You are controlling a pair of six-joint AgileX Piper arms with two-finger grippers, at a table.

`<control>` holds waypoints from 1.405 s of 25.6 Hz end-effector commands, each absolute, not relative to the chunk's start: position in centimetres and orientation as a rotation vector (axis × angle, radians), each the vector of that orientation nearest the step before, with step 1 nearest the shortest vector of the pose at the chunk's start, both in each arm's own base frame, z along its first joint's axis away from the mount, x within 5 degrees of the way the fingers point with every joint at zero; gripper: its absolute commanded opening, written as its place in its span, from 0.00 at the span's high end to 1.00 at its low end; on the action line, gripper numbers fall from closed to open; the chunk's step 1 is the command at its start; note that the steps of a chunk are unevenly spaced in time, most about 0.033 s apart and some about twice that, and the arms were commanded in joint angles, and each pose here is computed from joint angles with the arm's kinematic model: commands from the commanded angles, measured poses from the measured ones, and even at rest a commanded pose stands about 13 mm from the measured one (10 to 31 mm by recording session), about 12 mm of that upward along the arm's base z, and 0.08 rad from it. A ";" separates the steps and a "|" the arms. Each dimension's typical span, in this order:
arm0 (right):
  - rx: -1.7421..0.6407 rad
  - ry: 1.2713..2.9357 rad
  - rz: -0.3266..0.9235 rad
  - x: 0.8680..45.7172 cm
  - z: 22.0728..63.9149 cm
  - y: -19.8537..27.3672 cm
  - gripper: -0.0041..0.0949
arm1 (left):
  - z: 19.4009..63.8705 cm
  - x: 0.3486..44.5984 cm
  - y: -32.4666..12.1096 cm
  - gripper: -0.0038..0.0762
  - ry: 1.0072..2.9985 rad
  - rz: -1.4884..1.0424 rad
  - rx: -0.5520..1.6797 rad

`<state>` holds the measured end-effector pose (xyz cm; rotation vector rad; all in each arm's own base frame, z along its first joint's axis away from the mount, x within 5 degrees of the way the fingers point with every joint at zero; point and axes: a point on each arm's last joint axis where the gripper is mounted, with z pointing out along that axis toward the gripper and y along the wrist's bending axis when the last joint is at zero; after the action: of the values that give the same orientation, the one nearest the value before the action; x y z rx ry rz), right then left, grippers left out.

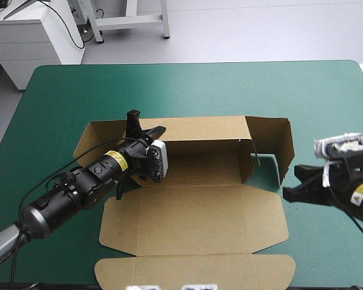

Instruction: Fold the box

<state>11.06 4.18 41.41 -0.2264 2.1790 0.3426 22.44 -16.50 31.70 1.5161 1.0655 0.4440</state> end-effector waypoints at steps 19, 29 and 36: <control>-0.247 2.254 0.196 30.2 45.3 8.9 0.97 | 33.2 22.0 -16.4 0.96 1.049 0.434 1.465; -0.099 2.392 0.231 34.6 42.7 7.0 0.97 | 33.2 22.0 -16.4 0.96 1.055 0.429 1.460; -0.127 2.599 0.230 37.0 38.1 7.6 0.97 | 33.2 22.0 -16.4 0.96 1.054 0.429 1.459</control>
<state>37.70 7.88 36.26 -0.1237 2.6385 0.2103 22.34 -16.39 31.68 1.5246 1.0781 0.4407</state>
